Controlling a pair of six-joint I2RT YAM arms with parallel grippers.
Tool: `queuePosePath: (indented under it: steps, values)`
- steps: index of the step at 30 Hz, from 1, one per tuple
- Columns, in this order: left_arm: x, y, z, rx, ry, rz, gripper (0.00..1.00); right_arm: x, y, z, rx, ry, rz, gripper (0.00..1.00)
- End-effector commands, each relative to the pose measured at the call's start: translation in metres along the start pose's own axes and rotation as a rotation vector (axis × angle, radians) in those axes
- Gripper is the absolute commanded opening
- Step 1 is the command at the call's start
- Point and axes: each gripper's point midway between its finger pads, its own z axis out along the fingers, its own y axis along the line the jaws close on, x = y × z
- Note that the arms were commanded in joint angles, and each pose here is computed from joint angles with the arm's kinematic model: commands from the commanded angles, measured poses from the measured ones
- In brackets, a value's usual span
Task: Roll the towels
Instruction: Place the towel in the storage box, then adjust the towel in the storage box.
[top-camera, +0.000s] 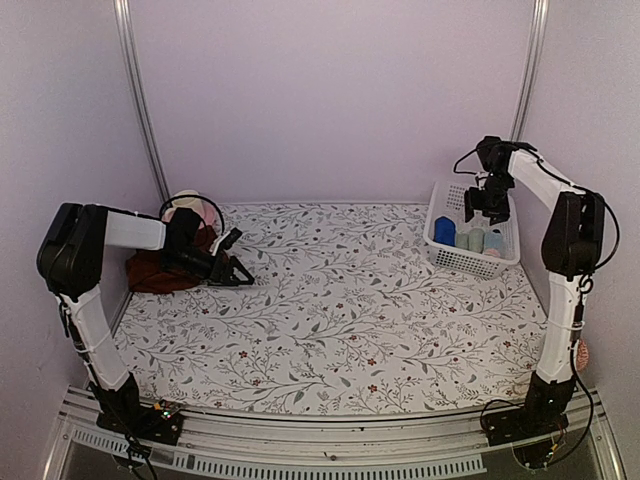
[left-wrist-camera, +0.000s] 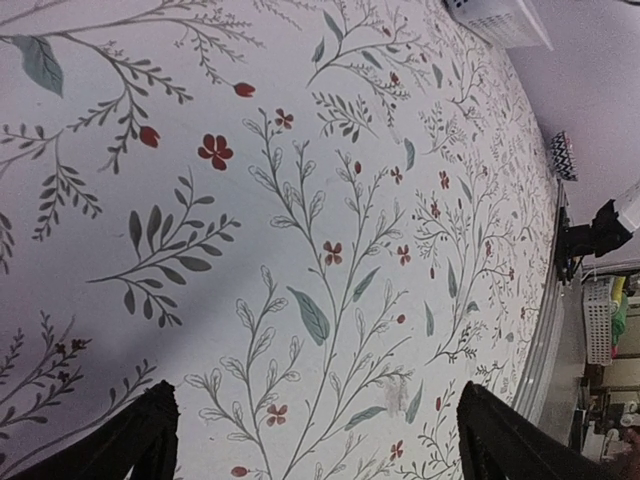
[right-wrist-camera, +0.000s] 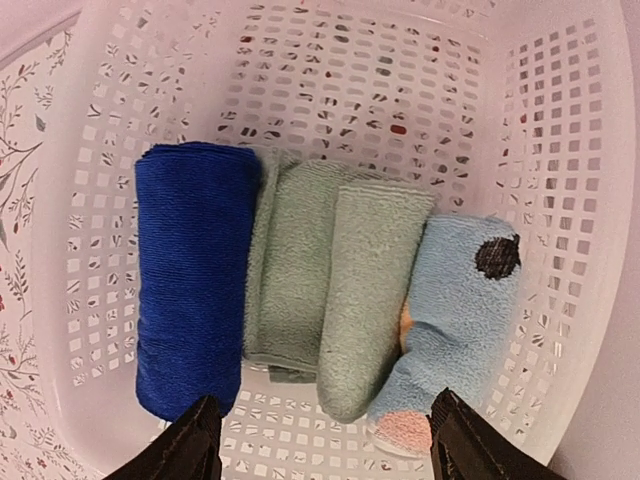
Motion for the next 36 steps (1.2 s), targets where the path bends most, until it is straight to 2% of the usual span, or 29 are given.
queuePosePath:
  steps: [1, 19, 31, 36]
  values:
    - [-0.004, 0.005, -0.004, -0.005, -0.007, -0.003, 0.97, -0.001, 0.012, 0.021, -0.025, -0.002, 0.016, 0.73]
    - [-0.003, 0.007, -0.005, 0.006, -0.011, -0.008, 0.97, 0.025, 0.019, 0.078, -0.088, 0.077, 0.071, 0.73]
    - [-0.003, 0.009, -0.004, 0.006, -0.01, -0.015, 0.97, 0.028, 0.055, 0.081, -0.309, 0.083, 0.06, 0.67]
    - [-0.002, 0.009, -0.003, 0.008, -0.009, -0.015, 0.97, 0.028, 0.064, 0.083, -0.335, 0.08, 0.048, 0.67]
